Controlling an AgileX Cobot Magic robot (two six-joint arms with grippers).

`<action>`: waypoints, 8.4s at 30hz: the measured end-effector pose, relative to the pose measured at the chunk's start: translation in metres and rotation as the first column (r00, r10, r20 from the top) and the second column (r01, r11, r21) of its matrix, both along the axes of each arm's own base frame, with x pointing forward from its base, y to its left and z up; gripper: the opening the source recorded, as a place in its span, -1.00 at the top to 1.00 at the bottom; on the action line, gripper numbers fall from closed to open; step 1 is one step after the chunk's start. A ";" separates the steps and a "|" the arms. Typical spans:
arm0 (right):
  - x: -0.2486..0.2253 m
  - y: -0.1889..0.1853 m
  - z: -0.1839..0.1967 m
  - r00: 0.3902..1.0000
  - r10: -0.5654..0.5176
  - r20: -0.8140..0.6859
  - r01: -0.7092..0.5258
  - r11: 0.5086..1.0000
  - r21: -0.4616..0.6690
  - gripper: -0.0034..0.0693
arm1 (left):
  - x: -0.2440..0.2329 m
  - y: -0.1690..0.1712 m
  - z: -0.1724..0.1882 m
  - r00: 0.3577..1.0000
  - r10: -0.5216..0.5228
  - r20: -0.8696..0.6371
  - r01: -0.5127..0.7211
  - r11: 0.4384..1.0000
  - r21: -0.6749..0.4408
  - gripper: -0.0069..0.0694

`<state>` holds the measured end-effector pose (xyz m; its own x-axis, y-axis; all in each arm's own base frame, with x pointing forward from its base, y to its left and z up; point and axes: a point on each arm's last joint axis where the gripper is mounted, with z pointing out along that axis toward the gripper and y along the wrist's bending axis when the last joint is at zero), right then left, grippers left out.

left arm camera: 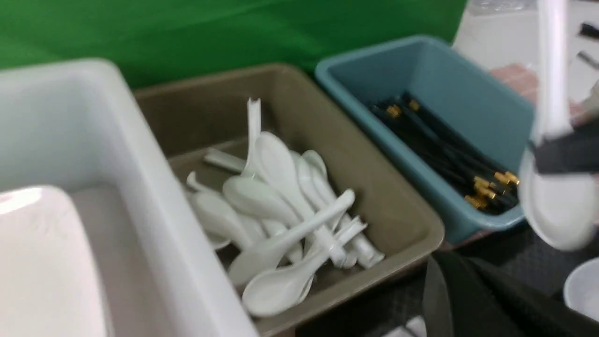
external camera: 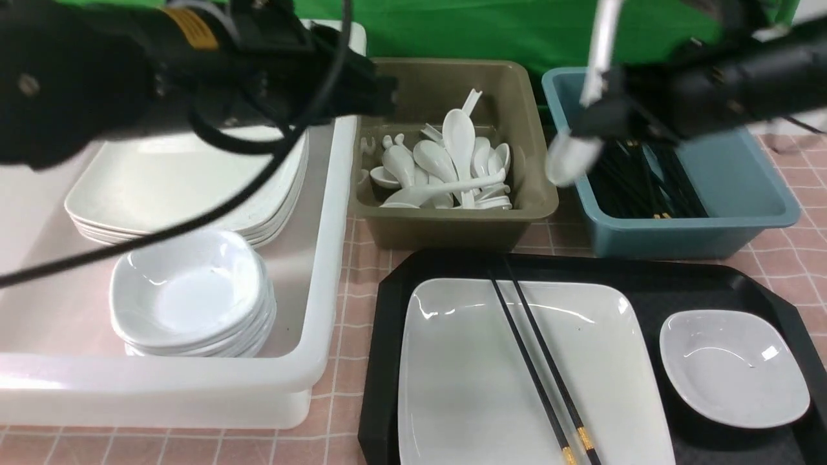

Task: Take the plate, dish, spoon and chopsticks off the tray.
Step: Use the right arm to put the soup spoon into the small storage box in the middle, then use the left arm to grab a pair of chopsticks from the plate, then use the left arm to put the chopsticks into the small storage box on the right, then use the right arm to grab a small plate from the dinner plate

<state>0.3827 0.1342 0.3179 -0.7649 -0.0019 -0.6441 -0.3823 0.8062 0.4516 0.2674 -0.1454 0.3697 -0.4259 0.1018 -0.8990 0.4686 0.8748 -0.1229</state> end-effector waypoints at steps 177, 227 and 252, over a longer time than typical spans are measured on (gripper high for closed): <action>-0.266 -0.087 0.083 0.999 0.016 0.049 0.005 0.919 -0.394 0.24 | 0.010 -0.231 -0.080 0.681 -0.202 -0.704 0.398 0.909 0.125 0.77; -0.261 -0.086 0.089 0.993 -0.031 0.113 0.068 0.937 -0.342 0.24 | 0.163 -0.216 -0.148 0.240 -0.450 -0.860 -0.516 0.691 -0.506 0.22; -0.256 -0.085 0.077 0.988 0.150 0.023 -0.120 0.866 -0.486 0.82 | 0.084 -0.134 0.050 0.893 -0.244 -0.378 0.246 0.968 -0.044 0.84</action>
<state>0.1268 0.0495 0.3954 -0.6962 -0.4239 -0.5793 -0.5167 0.8561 -0.0054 0.3515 -0.2790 0.4197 -0.6943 0.2506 -0.6747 0.5872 0.7392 -0.3298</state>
